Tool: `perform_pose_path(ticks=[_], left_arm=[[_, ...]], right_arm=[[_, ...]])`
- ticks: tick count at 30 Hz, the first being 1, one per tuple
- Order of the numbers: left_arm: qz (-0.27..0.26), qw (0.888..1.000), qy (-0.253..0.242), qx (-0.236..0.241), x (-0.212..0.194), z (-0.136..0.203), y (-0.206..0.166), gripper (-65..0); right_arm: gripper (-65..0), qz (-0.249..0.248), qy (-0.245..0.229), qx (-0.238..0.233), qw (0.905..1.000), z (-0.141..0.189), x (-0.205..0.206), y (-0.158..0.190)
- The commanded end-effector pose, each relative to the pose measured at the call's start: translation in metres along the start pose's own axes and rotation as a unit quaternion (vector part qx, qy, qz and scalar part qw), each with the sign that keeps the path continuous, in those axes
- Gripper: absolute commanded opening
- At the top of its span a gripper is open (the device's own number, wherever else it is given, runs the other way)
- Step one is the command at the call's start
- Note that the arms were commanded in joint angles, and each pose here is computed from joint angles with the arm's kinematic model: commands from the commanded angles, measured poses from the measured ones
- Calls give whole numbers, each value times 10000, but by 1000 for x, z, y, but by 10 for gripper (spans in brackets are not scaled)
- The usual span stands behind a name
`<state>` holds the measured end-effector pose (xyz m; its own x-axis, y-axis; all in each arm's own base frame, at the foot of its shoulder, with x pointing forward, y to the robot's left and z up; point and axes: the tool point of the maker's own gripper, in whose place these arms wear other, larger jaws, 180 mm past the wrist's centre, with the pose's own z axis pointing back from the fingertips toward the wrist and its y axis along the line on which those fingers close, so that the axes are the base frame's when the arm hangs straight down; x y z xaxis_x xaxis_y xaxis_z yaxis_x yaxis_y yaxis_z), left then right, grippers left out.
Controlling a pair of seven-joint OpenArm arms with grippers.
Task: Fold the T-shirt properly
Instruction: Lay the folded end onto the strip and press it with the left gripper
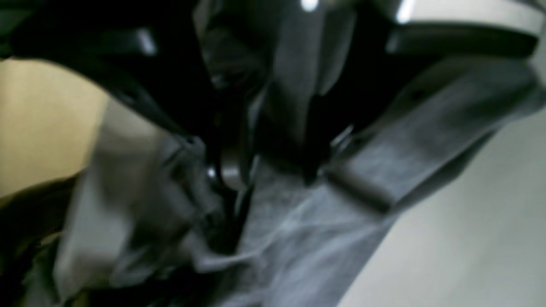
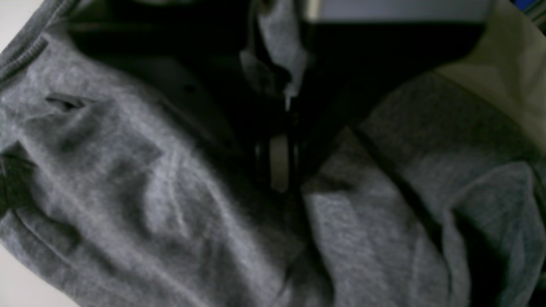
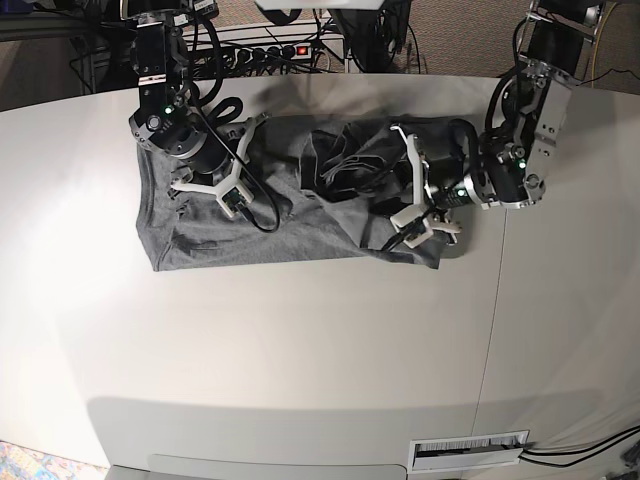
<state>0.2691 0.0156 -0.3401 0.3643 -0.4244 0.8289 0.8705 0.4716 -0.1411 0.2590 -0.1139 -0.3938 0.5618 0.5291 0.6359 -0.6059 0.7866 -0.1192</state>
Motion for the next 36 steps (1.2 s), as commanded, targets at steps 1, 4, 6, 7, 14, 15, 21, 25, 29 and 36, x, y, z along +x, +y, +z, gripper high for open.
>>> perform_pose_path(ticks=[1, 4, 6, 7, 14, 15, 21, 25, 29, 36], left_arm=[[-136, 9997, -226, 15, 15, 4, 3, -437], [-199, 9992, -351, 73, 19, 4, 5, -437], [-225, 9988, -429, 94, 22, 4, 6, -437], [-224, 9987, -449, 92, 23, 4, 5, -437], [-123, 9982, -584, -69, 27, 2, -3, -437], [-91, 9978, -651, -104, 28, 2, -5, -437], [-40, 9956, -929, -136, 36, 3, -7, -549], [-218, 9954, -936, 8, 37, 2, -3, -650], [-317, 9956, -882, 88, 34, 2, -1, -595], [-213, 9954, -936, 20, 33, 2, -5, -434]], right_arm=[[-650, 36, -200, -84, 9998, 3, 12, -7], [-650, 36, -201, -83, 9998, 3, 12, -7], [-650, 37, -197, -82, 9998, 3, 12, -7], [-650, 37, -196, -84, 9998, 3, 12, -7], [-650, 36, -220, -83, 9997, 3, 13, -7], [-650, 37, -222, -82, 9997, 3, 13, -7], [-650, 37, -221, -84, 9997, 3, 13, -7], [-650, 37, -221, -84, 9997, 3, 13, -7], [-650, 35, -221, -86, 9997, 3, 13, -7], [-650, 38, -220, -85, 9997, 3, 13, -7]])
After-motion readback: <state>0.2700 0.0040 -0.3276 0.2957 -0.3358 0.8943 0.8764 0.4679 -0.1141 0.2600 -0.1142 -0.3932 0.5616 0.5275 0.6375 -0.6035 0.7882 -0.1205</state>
